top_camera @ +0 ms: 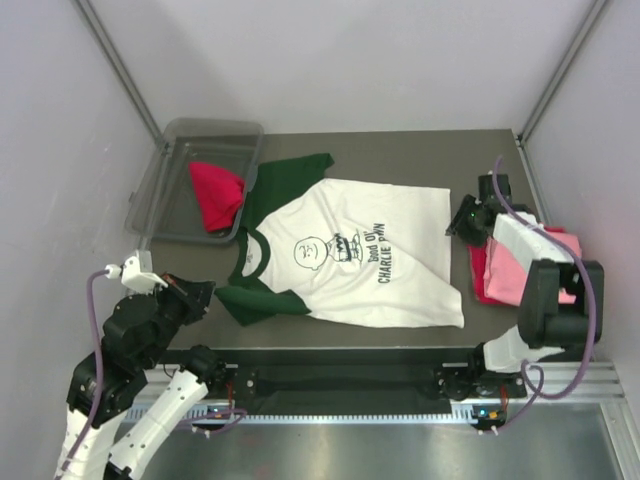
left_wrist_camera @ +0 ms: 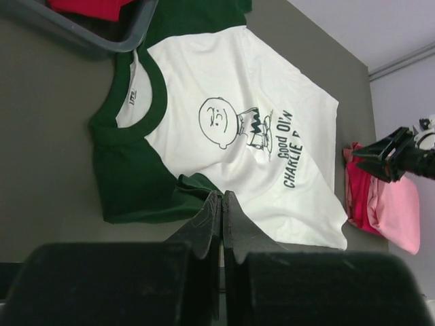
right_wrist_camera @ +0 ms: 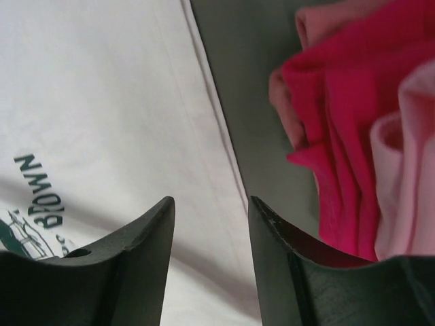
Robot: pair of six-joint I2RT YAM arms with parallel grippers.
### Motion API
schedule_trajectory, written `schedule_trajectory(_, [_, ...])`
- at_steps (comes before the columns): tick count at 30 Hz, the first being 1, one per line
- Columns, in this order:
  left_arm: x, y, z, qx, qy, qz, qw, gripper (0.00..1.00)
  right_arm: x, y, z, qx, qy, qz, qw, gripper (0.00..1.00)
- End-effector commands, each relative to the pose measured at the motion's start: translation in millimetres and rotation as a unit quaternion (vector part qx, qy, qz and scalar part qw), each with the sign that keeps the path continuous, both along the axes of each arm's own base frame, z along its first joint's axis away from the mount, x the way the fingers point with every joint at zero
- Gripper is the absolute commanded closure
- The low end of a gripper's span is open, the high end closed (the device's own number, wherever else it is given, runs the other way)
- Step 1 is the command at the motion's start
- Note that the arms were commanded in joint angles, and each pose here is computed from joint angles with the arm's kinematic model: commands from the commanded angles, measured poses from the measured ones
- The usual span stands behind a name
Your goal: Fold and stack the t-shirts
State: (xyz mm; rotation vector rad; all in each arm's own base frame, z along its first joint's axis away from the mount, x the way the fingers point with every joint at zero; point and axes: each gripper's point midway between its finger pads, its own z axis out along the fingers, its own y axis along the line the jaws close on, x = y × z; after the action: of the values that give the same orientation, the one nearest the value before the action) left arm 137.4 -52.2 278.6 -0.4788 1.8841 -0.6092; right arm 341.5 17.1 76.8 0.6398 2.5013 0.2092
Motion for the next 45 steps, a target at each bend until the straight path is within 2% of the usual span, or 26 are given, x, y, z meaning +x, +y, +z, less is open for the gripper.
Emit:
schedule_trajectory(1, [8,-6,4,-0.026,-0.028,0.0,0.999,1.0,47,-1,6,-0.017,-0.026,0.013,0.999,0.53])
schedule_trajectory(12, [16,8,14,0.007,-0.044,0.033,0.998,1.0,115,-6,-16,-0.031,-0.01,0.013,0.999,0.54])
schedule_trajectory(18, [23,-5,11,0.001,-0.041,0.01,0.999,1.0,133,11,-37,-0.042,0.015,0.028,0.999,0.55])
schedule_trajectory(27, [30,-10,1,0.01,-0.034,0.005,0.999,1.0,164,-4,-53,-0.093,0.038,-0.01,0.995,0.61])
schedule_trajectory(28, [31,-11,1,0.011,-0.034,0.004,0.999,1.0,165,-5,-61,-0.096,0.048,-0.011,0.994,0.65])
schedule_trajectory(29, [32,-12,-1,0.012,-0.033,0.004,0.999,1.0,165,-6,-64,-0.099,0.052,-0.011,0.994,0.74])
schedule_trajectory(30, [34,-13,-4,0.013,-0.031,0.001,0.999,1.0,169,-9,-67,-0.102,0.057,-0.012,0.993,0.87])
schedule_trajectory(31, [35,-15,-5,0.013,-0.032,-0.001,0.999,1.0,171,-9,-69,-0.102,0.059,-0.012,0.993,0.94])
schedule_trajectory(33, [39,-17,-16,0.019,-0.022,-0.003,1.0,1.0,183,-15,-64,-0.103,0.05,-0.019,0.993,1.0])
schedule_trajectory(38, [50,-26,-32,0.022,-0.013,-0.009,1.0,1.0,201,-26,-71,-0.094,0.052,-0.03,0.994,1.0])
schedule_trajectory(40, [55,-29,-43,0.03,0.001,-0.01,1.0,1.0,211,-45,-76,-0.084,0.052,-0.05,0.994,1.0])
schedule_trajectory(45, [64,-38,-46,0.026,0.002,-0.019,0.999,1.0,236,-54,-69,-0.06,0.03,-0.063,0.996,1.0])
